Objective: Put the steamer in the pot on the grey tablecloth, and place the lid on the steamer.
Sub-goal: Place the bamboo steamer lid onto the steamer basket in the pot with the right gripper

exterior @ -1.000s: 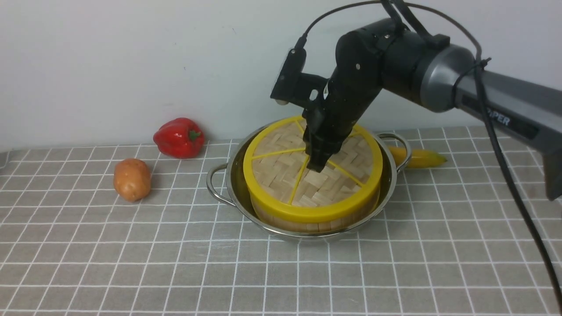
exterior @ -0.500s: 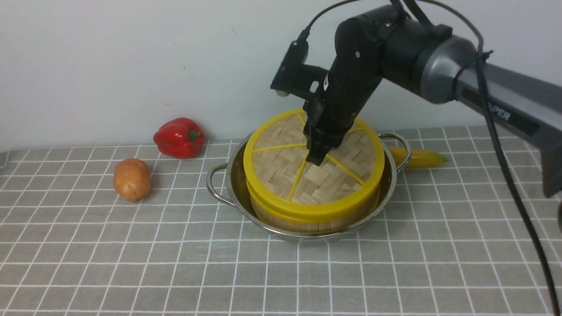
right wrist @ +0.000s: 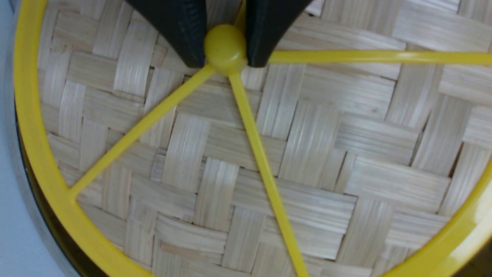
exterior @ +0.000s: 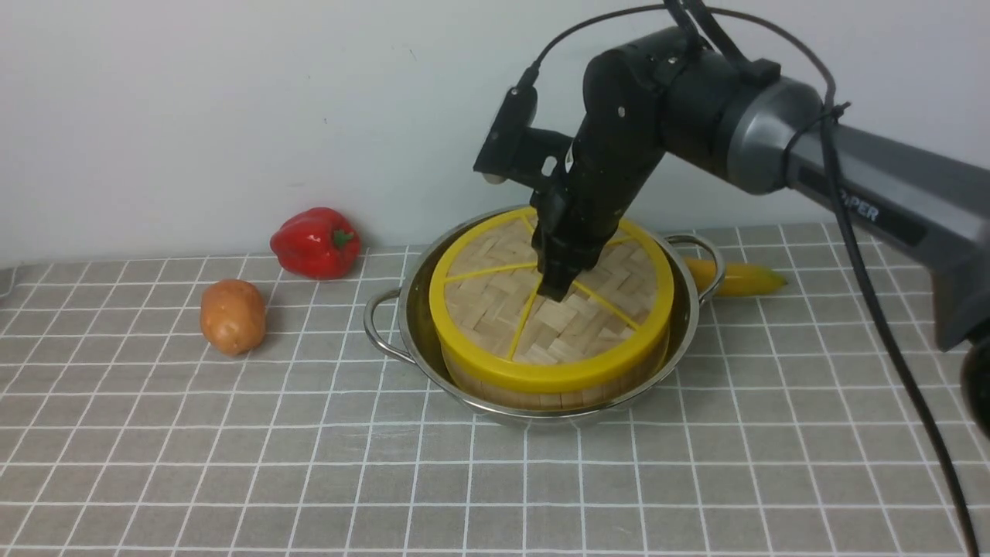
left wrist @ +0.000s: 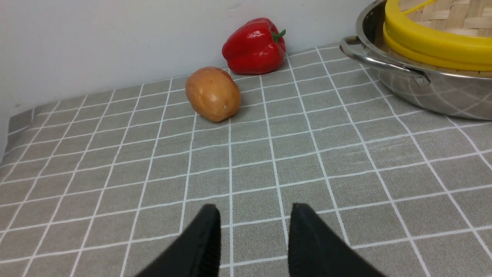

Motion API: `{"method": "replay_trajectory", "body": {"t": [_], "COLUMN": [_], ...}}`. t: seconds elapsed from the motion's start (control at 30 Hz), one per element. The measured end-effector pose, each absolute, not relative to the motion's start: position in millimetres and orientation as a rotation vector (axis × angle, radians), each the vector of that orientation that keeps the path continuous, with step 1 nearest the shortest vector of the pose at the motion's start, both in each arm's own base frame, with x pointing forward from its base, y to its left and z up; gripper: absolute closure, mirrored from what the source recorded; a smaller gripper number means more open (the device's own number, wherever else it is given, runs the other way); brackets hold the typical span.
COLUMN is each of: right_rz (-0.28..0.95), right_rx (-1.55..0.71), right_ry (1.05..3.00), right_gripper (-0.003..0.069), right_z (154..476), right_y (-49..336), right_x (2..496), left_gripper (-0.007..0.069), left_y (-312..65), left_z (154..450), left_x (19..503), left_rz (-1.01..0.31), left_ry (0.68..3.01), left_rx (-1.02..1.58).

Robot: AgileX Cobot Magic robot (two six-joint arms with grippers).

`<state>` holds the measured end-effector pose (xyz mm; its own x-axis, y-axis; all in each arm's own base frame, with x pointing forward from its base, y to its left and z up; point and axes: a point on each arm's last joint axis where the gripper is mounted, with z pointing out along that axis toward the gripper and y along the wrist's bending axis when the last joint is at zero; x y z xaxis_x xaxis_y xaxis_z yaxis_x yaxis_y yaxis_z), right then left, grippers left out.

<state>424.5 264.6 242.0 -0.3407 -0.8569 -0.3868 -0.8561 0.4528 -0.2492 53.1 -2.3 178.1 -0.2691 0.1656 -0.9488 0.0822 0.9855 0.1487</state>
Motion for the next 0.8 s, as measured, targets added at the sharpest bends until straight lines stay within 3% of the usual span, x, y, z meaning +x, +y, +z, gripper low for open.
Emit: {"method": "replay_trajectory", "body": {"t": [0.8], "right_rz": [0.016], "right_rx": [-1.488], "right_ry": [2.228], "right_gripper": [0.0512], "right_z": [264], "right_y": [266], "right_x": [423], "left_gripper": [0.0382], "left_y": [-2], "left_z": [178], "left_x": [53], "left_rz": [0.081], "left_ry": [1.845], "left_rx": [0.180]}}
